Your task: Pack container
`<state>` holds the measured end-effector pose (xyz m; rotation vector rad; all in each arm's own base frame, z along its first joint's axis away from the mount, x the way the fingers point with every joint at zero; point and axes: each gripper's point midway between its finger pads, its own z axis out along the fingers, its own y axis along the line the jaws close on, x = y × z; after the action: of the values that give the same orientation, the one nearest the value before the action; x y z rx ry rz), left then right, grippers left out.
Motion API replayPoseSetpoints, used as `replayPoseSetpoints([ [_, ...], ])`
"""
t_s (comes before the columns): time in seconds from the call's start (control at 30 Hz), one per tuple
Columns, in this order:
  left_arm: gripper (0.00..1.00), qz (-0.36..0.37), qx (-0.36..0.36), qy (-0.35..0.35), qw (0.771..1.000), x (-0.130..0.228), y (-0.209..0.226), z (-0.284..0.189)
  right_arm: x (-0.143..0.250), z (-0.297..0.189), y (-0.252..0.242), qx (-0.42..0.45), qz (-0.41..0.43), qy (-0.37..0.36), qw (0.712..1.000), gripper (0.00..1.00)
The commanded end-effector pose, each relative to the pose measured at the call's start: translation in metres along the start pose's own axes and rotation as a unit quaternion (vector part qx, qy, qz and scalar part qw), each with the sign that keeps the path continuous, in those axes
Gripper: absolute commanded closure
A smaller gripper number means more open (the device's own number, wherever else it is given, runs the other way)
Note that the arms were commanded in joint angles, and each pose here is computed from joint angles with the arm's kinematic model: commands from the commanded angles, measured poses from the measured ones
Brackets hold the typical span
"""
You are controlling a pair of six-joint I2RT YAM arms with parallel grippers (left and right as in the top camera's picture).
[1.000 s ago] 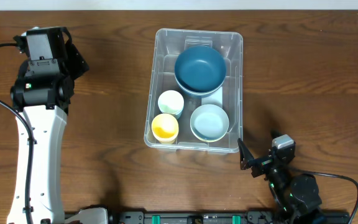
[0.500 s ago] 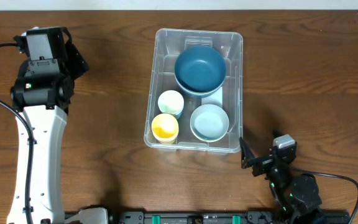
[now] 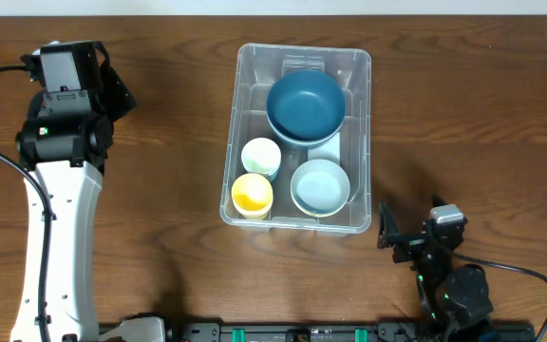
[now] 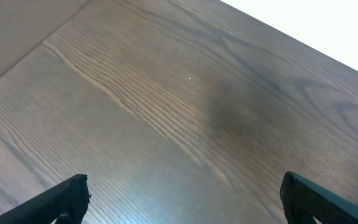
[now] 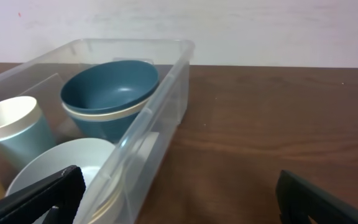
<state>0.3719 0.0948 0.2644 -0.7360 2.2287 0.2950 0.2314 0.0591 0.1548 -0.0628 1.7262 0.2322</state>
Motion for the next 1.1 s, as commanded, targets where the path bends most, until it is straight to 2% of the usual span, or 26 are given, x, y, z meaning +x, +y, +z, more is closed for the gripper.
replayPoseSetpoints([
  [0.0, 0.02, 0.001, -0.009, -0.009, 1.000, -0.006, 0.005, -0.003, 0.001, 0.001, -0.012, 0.026, -0.002, -0.002, 1.000, 0.01],
  [0.6, 0.02, 0.001, -0.009, -0.009, 1.000, -0.006, 0.005, -0.003, -0.007, -0.011, -0.089, 0.187, 0.022, -0.021, 0.982, 0.01],
  [1.07, 0.02, 0.001, -0.009, -0.009, 1.000, -0.006, 0.005, -0.003, -0.007, -0.013, -0.094, 0.198, 0.024, -0.022, 0.980, 0.01],
])
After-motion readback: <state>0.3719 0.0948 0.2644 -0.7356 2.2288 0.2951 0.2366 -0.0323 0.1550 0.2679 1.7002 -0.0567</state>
